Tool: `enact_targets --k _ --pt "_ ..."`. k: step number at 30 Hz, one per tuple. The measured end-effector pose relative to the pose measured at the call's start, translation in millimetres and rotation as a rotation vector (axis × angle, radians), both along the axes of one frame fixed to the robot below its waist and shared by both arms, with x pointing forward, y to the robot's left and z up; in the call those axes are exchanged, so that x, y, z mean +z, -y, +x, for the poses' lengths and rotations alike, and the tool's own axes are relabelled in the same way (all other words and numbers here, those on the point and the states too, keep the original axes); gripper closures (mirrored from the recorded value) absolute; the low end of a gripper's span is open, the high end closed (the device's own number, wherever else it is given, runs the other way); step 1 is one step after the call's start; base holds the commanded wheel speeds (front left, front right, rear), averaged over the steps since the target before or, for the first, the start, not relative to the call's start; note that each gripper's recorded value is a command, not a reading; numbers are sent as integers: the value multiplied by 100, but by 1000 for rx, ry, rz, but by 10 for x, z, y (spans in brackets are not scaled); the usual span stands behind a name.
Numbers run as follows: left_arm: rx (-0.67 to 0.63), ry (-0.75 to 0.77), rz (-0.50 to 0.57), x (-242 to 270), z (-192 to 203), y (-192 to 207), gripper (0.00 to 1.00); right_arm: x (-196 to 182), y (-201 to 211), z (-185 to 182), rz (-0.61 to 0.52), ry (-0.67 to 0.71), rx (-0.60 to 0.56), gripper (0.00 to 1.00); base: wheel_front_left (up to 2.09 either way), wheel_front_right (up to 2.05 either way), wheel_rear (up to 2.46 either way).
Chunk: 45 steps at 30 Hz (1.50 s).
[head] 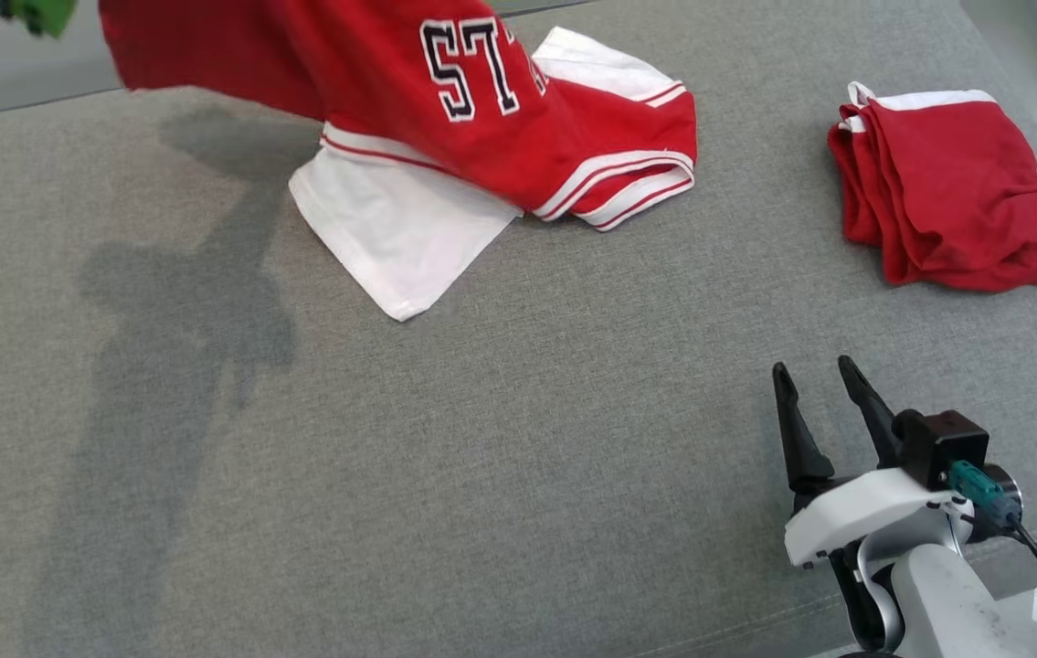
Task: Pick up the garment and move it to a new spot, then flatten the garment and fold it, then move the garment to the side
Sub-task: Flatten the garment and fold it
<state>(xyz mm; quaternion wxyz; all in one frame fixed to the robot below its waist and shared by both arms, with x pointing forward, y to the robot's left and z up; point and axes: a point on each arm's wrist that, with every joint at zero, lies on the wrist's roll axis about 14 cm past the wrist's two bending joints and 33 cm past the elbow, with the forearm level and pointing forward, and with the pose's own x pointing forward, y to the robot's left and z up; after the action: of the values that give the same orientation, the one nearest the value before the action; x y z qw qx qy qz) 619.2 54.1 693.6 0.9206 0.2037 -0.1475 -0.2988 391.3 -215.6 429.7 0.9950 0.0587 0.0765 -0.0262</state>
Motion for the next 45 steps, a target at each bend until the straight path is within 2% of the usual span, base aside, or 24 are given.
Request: enact_targets --k 5,11,12,14,26,37,45 --pt "71 -188 12 -854 -221 -369 100 21 -37 -30 11 7 4 0 0 0 0" --pt "215 -422 -68 -1804 -699 -853 100 113 -171 27 19 36 43 0 0 0 0" --pt "245 -447 -87 -1911 -771 -921 89 124 -194 34 20 40 49 0 0 0 0" --pt "299 -484 -136 -2060 -890 -1022 0 148 -238 45 19 47 63 0 0 0 0" --pt "467 -556 -394 -2479 -1649 -1131 0 326 -251 -86 14 95 67 0 0 0 0" --pt "554 -463 -531 -2364 -2306 -1180 0 572 -311 -262 8 172 84 0 0 0 0" --pt "572 -464 -542 -2441 -2623 -1228 0 578 -434 -301 3 175 123 0 0 0 0"
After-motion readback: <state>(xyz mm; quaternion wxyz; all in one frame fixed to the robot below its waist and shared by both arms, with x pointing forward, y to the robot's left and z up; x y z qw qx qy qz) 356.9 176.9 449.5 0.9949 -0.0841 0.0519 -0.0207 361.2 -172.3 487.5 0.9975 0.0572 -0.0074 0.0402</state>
